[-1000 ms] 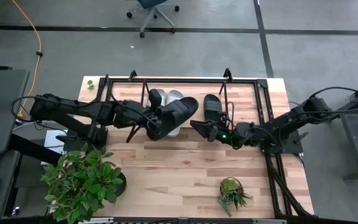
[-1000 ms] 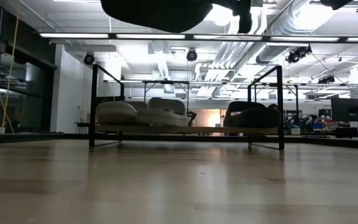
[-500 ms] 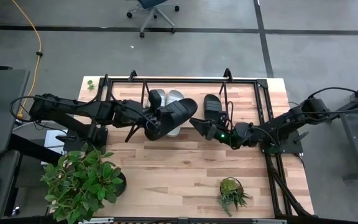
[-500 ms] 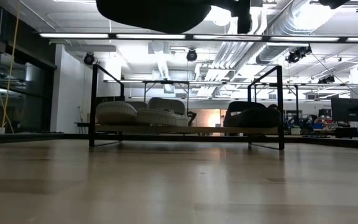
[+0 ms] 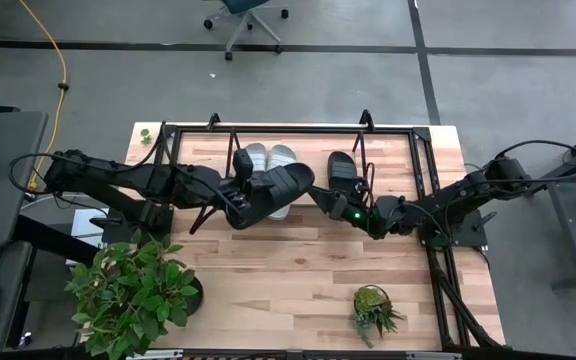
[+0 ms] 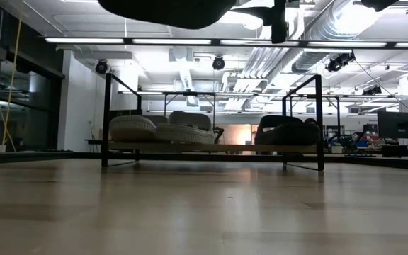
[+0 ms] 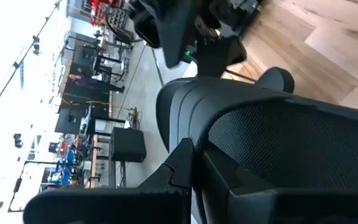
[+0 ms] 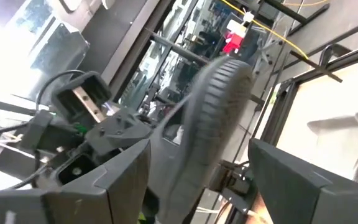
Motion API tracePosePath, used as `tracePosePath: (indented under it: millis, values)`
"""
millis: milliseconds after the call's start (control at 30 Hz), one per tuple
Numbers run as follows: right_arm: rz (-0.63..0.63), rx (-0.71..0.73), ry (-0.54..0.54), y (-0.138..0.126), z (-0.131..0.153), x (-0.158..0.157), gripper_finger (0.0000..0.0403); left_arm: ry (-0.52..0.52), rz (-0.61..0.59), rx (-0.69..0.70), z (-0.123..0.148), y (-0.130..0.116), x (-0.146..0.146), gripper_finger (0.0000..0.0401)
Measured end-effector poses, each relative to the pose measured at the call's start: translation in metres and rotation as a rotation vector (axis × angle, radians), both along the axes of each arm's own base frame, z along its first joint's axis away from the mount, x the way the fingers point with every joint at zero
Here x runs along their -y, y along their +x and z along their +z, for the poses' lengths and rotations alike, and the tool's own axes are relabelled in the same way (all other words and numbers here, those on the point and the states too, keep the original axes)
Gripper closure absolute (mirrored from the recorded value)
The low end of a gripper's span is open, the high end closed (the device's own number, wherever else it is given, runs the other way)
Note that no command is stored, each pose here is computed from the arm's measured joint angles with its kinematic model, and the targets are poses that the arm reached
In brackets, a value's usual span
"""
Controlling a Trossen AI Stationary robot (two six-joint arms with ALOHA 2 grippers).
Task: Pick and place slides into the shelf
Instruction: Put the black slide on the shelf
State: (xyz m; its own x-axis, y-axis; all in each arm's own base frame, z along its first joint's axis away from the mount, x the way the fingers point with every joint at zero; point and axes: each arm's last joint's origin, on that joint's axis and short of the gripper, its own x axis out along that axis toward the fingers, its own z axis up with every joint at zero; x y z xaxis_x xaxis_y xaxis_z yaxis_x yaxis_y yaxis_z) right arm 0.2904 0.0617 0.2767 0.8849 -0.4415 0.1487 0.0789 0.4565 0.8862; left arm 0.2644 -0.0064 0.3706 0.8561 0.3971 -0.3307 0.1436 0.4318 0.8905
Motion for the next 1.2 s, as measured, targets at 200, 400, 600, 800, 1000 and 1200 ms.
tracePosePath:
  millis: [200,400,600,800,1000,1200]
  values:
    - [-0.010,-0.003,-0.006,0.000,0.000,0.001,0.0143,-0.018,-0.039,0.006,0.001,-0.001,0.005,0.0396]
    - [-0.025,-0.002,-0.007,0.001,0.000,0.007,0.0143,-0.063,-0.099,0.008,0.000,0.000,0.008,0.0396]
    - [-0.011,0.001,-0.010,0.002,0.000,0.011,0.0144,-0.065,-0.097,0.007,0.000,-0.001,0.008,0.0396]
    - [-0.012,-0.006,-0.013,0.003,0.000,0.011,0.0177,-0.065,-0.097,0.005,0.000,-0.001,0.008,0.0396]
    - [-0.008,-0.007,-0.014,0.003,0.000,0.011,0.0247,-0.058,-0.098,0.001,0.000,-0.001,0.007,0.0396]
    - [0.006,-0.014,-0.019,0.003,-0.001,0.010,0.0304,-0.058,-0.098,0.001,0.000,-0.001,0.007,0.0396]
